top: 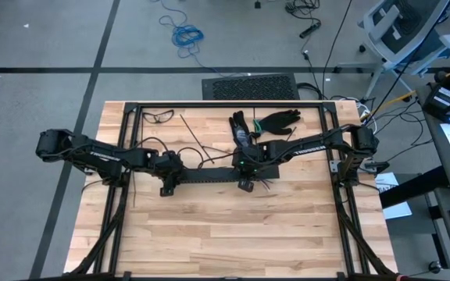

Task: Ziptie cables
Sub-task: Close the black cable duct

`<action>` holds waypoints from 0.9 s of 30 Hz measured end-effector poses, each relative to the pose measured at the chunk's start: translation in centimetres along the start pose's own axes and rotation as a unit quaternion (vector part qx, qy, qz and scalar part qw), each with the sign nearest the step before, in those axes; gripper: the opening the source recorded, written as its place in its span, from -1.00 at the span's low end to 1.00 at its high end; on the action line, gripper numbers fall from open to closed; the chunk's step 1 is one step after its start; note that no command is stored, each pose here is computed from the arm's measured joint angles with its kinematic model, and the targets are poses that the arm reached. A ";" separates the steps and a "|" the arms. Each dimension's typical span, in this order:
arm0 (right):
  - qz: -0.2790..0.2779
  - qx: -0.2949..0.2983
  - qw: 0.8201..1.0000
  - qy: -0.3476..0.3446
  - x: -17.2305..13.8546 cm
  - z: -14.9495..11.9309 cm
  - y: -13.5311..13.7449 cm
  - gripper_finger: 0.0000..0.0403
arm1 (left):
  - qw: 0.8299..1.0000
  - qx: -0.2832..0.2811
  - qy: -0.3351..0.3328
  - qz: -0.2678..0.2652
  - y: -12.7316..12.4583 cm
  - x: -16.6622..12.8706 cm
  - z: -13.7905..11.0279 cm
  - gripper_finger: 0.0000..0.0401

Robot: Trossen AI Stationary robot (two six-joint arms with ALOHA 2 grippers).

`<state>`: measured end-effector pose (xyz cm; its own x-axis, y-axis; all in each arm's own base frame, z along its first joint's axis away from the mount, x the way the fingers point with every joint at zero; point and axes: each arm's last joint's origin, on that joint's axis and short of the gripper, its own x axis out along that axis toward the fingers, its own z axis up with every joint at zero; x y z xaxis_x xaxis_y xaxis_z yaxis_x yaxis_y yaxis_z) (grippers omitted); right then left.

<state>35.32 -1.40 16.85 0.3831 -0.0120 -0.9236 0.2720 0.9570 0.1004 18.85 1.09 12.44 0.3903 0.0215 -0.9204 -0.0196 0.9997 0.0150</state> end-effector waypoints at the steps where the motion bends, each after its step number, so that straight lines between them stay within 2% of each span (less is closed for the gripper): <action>1: 0.000 -0.004 1.000 -0.002 0.0 0.0 0.0 -1.00 | 1.000 0.000 0.000 0.001 0.0 0.0 0.0 0.21; 17: 0.023 -0.009 0.996 -0.085 1.2 1.7 0.5 -1.00 | 1.000 0.001 -0.005 0.005 0.0 0.0 0.1 0.21; 27: 0.051 -0.012 0.989 -0.140 2.4 2.8 0.8 -1.00 | 0.999 0.023 -0.023 0.010 0.1 0.0 0.4 0.31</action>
<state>38.96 -1.46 15.76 0.6382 0.0074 -0.7699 0.2003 0.9639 0.1753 19.25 1.18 12.57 0.4324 0.0410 -0.9007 0.0149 0.9985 0.0526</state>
